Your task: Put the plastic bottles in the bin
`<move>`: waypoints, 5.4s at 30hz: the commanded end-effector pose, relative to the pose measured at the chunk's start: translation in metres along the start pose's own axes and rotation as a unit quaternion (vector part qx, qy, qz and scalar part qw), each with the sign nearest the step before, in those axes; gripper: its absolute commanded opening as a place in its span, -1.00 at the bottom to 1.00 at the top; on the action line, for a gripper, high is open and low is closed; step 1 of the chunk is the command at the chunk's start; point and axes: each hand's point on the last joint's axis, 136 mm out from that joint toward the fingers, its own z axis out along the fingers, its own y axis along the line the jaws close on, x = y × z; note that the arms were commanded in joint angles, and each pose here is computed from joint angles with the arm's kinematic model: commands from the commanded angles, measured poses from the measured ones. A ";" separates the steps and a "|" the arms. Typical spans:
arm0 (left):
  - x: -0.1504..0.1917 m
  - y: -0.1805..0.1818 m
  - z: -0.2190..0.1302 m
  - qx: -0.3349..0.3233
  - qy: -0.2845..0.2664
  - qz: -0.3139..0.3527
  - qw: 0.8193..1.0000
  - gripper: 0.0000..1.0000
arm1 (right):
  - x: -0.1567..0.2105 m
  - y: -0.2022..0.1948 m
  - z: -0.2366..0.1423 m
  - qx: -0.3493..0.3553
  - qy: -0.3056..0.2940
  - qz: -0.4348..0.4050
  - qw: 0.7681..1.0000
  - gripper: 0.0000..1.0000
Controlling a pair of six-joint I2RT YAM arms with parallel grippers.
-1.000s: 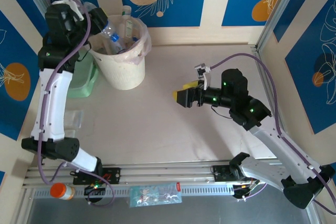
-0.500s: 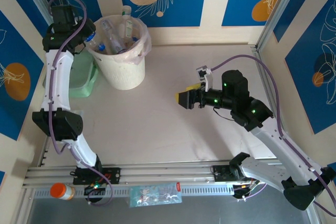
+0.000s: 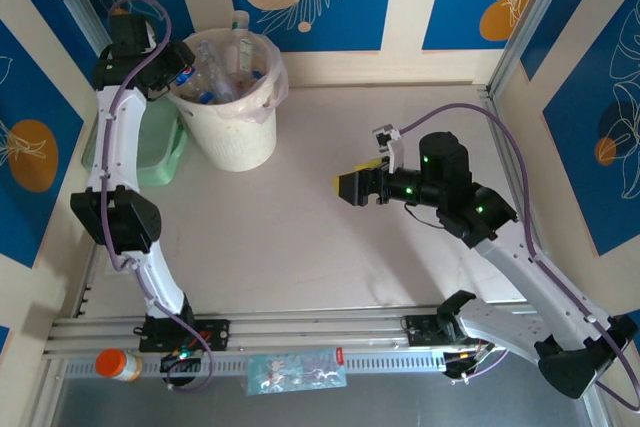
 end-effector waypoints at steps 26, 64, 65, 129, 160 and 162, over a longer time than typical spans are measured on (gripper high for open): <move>0.023 -0.019 0.022 0.042 0.042 0.058 0.997 -0.48 | 0.006 -0.003 0.009 -0.008 0.011 0.017 1.000 0.81; 0.178 0.056 -0.142 0.101 -0.449 0.332 0.823 0.99 | -0.017 -0.104 -0.053 0.261 -0.260 -0.325 0.871 0.98; 0.196 0.056 -0.134 0.105 -0.443 0.396 0.797 0.99 | -0.014 -0.115 -0.053 0.270 -0.258 -0.322 0.870 0.98; 0.233 0.156 0.036 -0.048 -0.166 0.326 0.930 0.99 | 0.065 -0.350 -0.017 0.341 -0.129 -0.085 0.927 0.98; 0.234 0.155 0.036 -0.047 -0.167 0.327 0.929 0.99 | 0.065 -0.350 -0.017 0.336 -0.129 -0.084 0.929 0.98; 0.234 0.155 0.037 -0.047 -0.166 0.327 0.929 0.99 | 0.065 -0.350 -0.017 0.336 -0.129 -0.084 0.929 0.98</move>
